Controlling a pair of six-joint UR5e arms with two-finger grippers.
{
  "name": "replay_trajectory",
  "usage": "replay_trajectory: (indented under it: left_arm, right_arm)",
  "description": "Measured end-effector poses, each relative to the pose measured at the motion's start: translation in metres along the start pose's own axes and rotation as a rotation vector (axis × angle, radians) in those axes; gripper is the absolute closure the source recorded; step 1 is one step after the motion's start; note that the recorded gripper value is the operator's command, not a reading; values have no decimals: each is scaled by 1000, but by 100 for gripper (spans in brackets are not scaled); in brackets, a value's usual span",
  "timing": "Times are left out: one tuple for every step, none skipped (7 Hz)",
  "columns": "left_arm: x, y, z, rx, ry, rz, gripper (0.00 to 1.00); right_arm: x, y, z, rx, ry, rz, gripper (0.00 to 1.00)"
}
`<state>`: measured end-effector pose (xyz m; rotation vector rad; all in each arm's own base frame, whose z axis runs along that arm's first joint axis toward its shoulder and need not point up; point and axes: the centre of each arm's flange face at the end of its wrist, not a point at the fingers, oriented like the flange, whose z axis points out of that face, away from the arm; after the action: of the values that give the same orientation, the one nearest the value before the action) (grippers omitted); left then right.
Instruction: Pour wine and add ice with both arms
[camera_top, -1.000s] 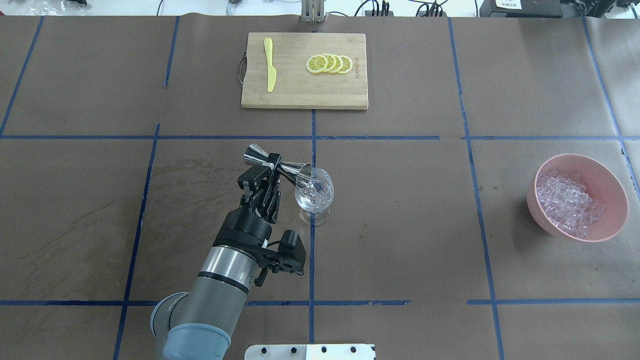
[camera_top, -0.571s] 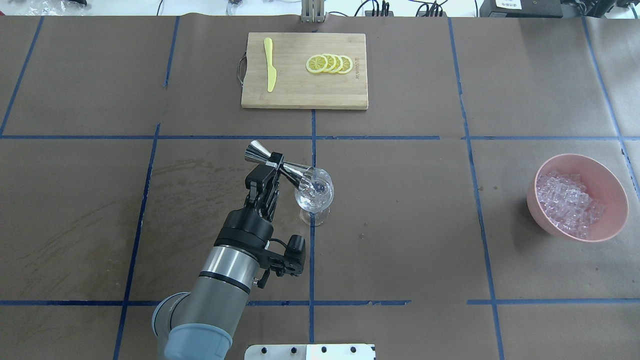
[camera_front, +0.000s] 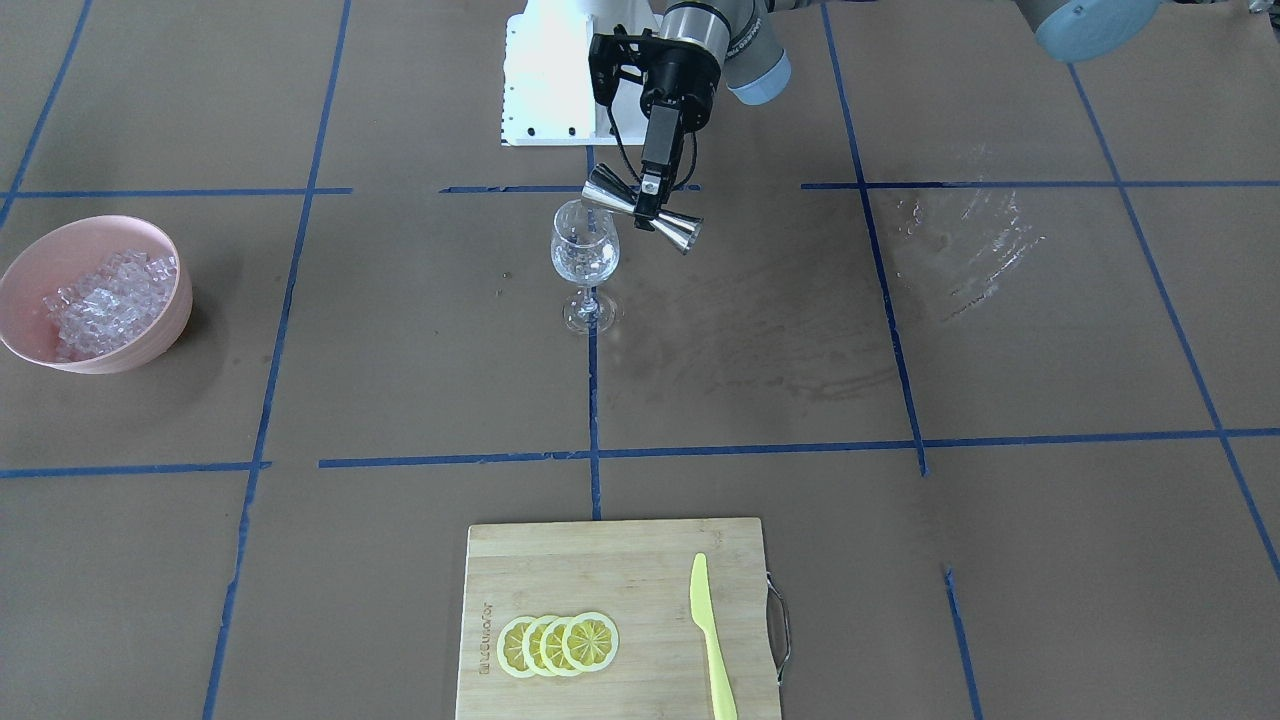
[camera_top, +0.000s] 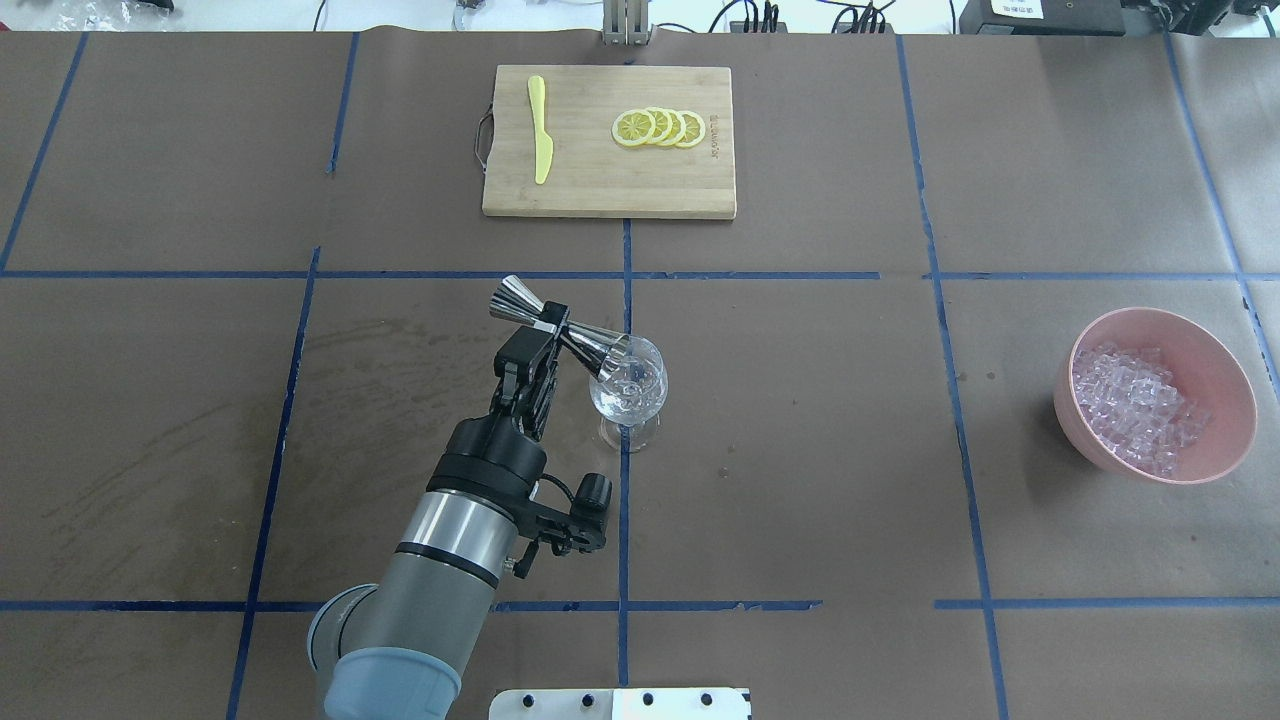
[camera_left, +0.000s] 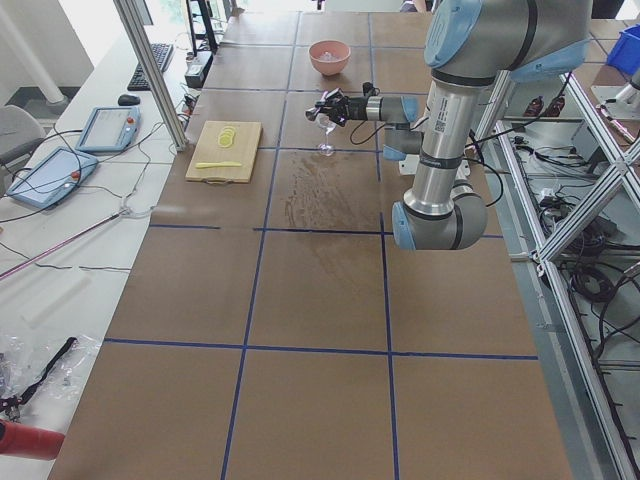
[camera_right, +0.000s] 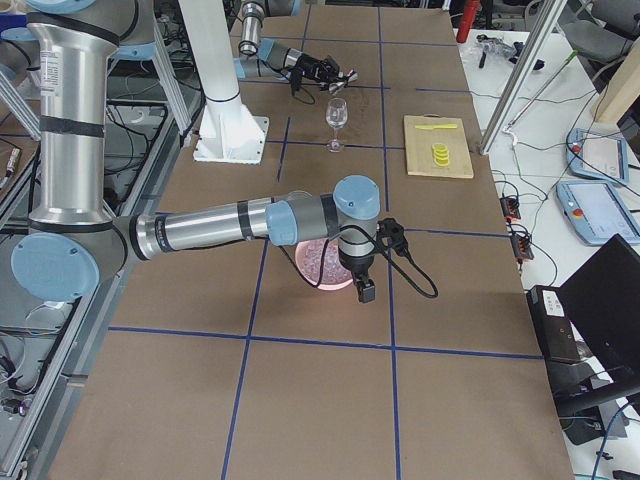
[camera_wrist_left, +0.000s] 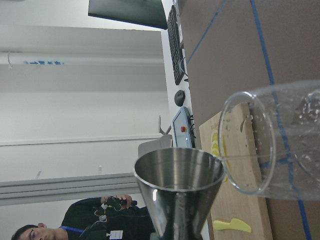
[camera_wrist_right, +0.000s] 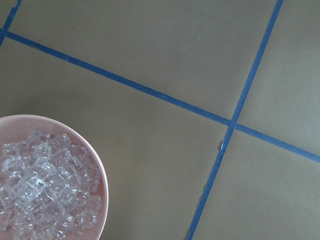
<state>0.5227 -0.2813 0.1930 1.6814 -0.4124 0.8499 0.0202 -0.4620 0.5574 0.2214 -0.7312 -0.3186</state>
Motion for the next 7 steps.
replay_trajectory:
  left_arm:
    - [-4,3,-2,12,-18,-46,100]
    - [-9,7,-4,23,-38,-98,100]
    - [-15,12,-4,34,-62,-163,100]
    - [-20,18,-4,44,-81,-225,100]
    - [-23,24,-5,56,-93,-279,100]
    - [-21,33,-6,77,-98,-315,100]
    - [-15,49,-10,103,-101,-343,100]
  right_arm:
    - [0,0,0,1,-1,0,0]
    - [-1,0,-1,2,-1,-1,0]
    - [-1,-1,-1,2,-1,-2,0]
    - [-1,-1,-1,3,-1,-2,0]
    - [-1,-2,-2,4,-1,-3,0]
    - [-2,-3,-2,5,0,-4,0]
    - [-2,-4,-2,6,1,-5,0]
